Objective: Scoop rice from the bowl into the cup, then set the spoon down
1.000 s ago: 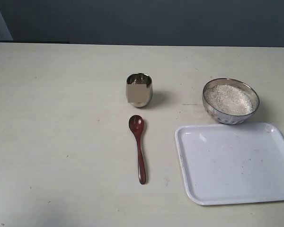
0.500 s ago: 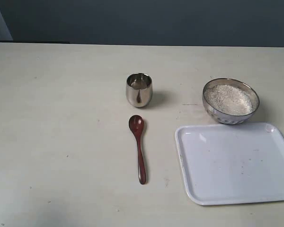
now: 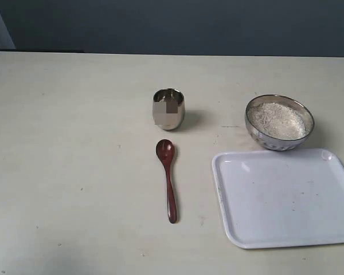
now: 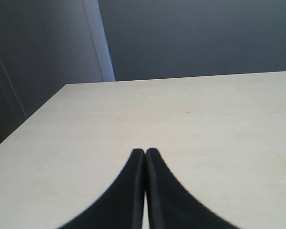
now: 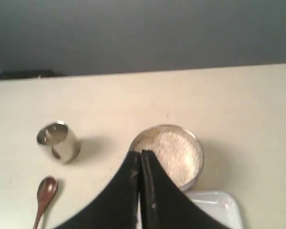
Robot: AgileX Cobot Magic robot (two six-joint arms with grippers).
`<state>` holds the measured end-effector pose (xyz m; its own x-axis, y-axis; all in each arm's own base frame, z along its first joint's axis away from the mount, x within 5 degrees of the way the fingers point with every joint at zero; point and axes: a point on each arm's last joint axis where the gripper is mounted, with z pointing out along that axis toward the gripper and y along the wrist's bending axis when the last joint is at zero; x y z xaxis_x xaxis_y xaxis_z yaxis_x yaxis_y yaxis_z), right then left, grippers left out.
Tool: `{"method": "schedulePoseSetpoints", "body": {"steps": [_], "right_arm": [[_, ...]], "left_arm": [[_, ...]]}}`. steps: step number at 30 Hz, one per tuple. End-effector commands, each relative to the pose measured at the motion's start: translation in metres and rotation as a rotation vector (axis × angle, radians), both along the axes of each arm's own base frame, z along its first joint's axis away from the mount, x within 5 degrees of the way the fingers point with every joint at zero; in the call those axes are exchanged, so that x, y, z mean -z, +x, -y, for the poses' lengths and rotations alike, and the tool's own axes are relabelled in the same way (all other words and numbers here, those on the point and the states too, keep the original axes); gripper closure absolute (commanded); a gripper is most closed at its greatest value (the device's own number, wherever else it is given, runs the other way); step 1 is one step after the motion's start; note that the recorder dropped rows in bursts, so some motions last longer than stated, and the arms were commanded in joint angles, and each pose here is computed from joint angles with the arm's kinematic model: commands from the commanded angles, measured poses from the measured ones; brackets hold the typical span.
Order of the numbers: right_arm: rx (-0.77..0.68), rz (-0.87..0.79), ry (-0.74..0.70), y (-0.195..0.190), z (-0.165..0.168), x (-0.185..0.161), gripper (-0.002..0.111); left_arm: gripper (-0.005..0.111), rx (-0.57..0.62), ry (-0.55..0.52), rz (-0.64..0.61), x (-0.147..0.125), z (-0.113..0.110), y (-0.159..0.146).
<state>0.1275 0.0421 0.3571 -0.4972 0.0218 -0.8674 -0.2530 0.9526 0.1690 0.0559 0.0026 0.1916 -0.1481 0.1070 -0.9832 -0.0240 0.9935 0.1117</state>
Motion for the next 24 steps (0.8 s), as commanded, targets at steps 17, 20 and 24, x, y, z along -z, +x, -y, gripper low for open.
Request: {"method": "schedulePoseSetpoints", "body": {"steps": [17,20,24], "right_arm": [[0.077,-0.643,-0.430,0.125,-0.023,0.042,0.108],[-0.019,-0.750,-0.302,0.132,-0.044,0.061,0.108],[-0.283,-0.777,-0.139,0.126,-0.095,0.070,0.108]], "left_arm": [[0.106,0.005,-0.004,0.017,-0.002,0.000,0.000],[0.106,0.005,-0.004,0.017,-0.002,0.000,0.000],[0.106,0.005,-0.004,0.017,-0.002,0.000,0.000]]}}
